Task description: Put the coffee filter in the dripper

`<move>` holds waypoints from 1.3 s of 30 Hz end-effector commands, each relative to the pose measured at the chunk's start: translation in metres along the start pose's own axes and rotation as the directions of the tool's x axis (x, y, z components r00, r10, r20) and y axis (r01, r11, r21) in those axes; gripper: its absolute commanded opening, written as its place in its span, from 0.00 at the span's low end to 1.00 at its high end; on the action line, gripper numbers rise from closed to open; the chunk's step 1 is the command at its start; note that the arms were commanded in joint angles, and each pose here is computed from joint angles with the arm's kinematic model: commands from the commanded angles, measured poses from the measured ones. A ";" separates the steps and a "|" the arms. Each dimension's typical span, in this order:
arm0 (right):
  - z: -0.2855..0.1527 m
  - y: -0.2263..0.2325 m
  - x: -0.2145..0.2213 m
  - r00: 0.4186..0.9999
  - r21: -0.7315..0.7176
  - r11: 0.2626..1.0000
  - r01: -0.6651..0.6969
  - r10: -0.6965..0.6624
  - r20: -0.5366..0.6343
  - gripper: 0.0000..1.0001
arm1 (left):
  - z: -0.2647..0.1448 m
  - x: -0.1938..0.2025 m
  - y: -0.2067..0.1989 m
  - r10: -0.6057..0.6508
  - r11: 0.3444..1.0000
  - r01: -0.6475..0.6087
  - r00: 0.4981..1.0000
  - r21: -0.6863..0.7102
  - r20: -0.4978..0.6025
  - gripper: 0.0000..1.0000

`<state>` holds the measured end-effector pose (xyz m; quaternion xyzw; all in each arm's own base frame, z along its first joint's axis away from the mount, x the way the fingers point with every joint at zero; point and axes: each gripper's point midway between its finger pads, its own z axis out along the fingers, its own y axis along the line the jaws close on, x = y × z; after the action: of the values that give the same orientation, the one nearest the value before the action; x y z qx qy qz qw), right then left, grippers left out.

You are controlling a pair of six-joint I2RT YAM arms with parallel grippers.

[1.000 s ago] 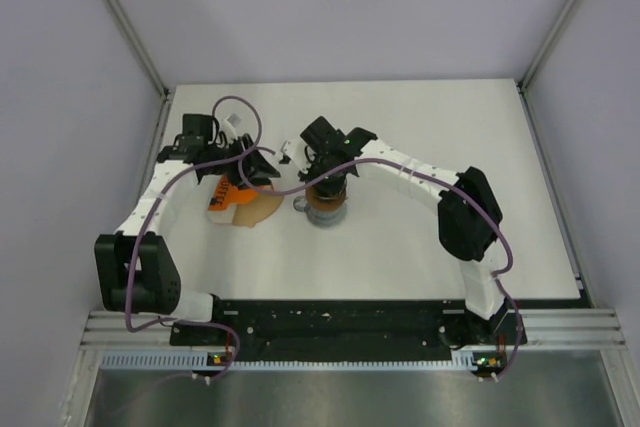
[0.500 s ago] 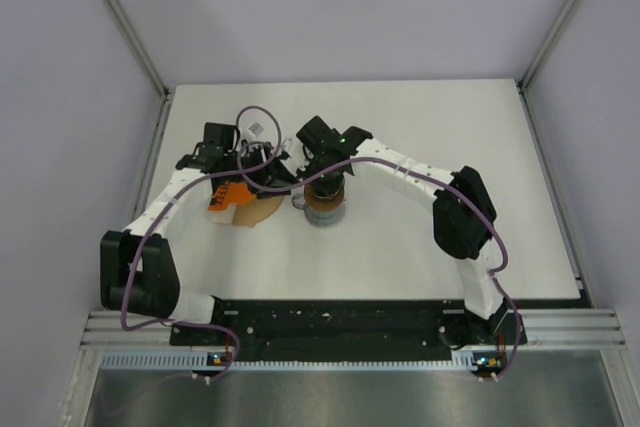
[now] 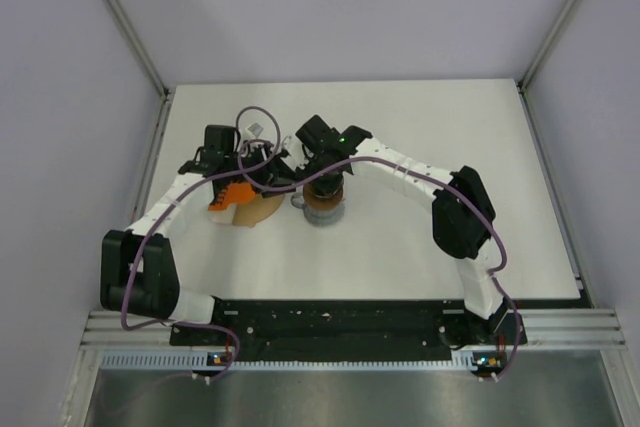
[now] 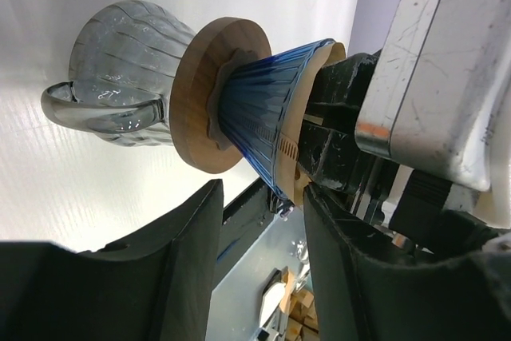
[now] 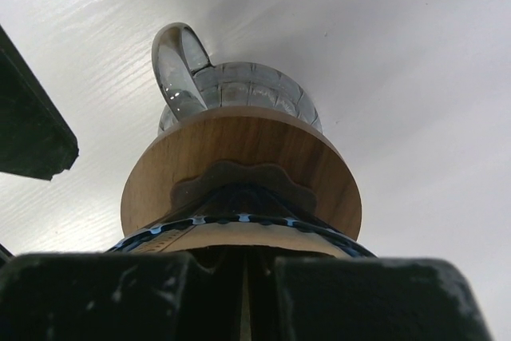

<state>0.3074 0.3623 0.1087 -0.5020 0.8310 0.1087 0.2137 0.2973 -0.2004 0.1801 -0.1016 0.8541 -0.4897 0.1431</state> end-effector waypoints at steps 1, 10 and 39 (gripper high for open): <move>0.000 0.014 -0.011 0.999 -0.053 0.998 0.038 -0.037 0.023 0.00 | 0.006 -0.007 -0.006 0.053 0.998 -0.054 0.998 0.029 0.042 0.48; -0.027 0.016 -0.030 0.993 -0.055 0.997 0.055 -0.049 0.106 0.00 | 0.016 -0.015 0.013 0.046 0.997 -0.043 0.998 -0.056 0.048 0.38; -0.112 -0.022 -0.057 0.958 0.129 0.991 0.025 -0.061 0.280 0.00 | 0.007 -0.021 0.010 0.136 0.987 -0.127 0.987 -0.102 0.084 0.38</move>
<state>0.3141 0.3513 0.1681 -0.5007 0.8129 0.1020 0.2795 0.3130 -0.2007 0.1653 -0.0794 0.8692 -0.4527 0.1826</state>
